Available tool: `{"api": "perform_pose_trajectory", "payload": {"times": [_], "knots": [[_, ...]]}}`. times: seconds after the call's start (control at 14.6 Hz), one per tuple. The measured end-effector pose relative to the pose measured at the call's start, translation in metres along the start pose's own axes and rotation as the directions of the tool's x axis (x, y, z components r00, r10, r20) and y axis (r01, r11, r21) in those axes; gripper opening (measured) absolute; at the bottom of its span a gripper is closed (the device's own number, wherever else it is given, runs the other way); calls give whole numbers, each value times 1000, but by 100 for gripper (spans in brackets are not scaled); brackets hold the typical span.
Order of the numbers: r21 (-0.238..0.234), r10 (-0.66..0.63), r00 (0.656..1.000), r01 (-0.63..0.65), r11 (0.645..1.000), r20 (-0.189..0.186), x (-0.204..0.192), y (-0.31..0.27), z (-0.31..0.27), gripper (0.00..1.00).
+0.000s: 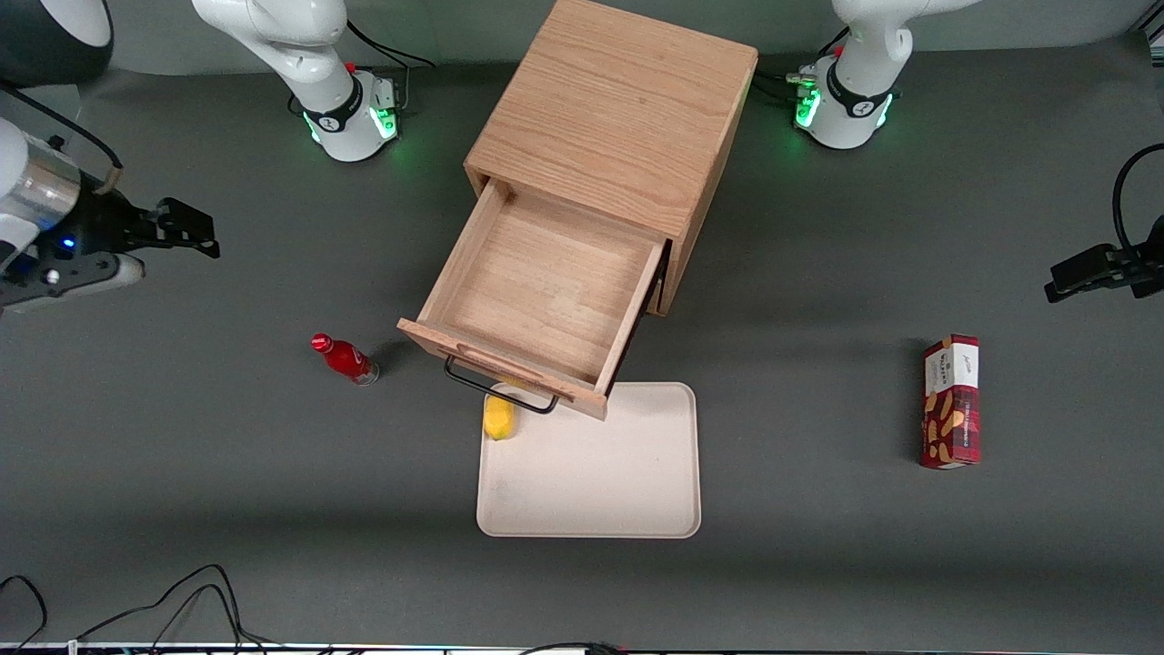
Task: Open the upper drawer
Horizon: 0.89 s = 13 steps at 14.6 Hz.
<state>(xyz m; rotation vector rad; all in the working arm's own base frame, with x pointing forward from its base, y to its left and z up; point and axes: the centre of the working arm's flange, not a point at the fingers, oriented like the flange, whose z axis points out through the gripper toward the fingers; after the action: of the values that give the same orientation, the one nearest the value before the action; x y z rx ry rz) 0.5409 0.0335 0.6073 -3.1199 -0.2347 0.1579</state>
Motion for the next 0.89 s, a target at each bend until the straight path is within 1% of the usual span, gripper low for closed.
{"api": "perform_pose_trajectory", "payload": {"times": [0.21,0.27,0.34,0.41,0.48,0.62,0.82,0.89], "knots": [[7,98,995,-98,995,-8,-3,0,-3,100],[21,128,992,-128,992,-19,-1,-2,-3,100],[46,151,988,-149,988,-30,1,-4,-4,100],[67,162,986,-160,985,-33,2,-7,-2,100],[77,165,986,-162,984,-30,3,-10,2,100],[77,157,987,-155,985,-24,4,-16,16,100],[75,143,990,-143,987,5,-1,-24,31,100],[78,140,990,-141,987,9,-2,-24,32,100]]}}
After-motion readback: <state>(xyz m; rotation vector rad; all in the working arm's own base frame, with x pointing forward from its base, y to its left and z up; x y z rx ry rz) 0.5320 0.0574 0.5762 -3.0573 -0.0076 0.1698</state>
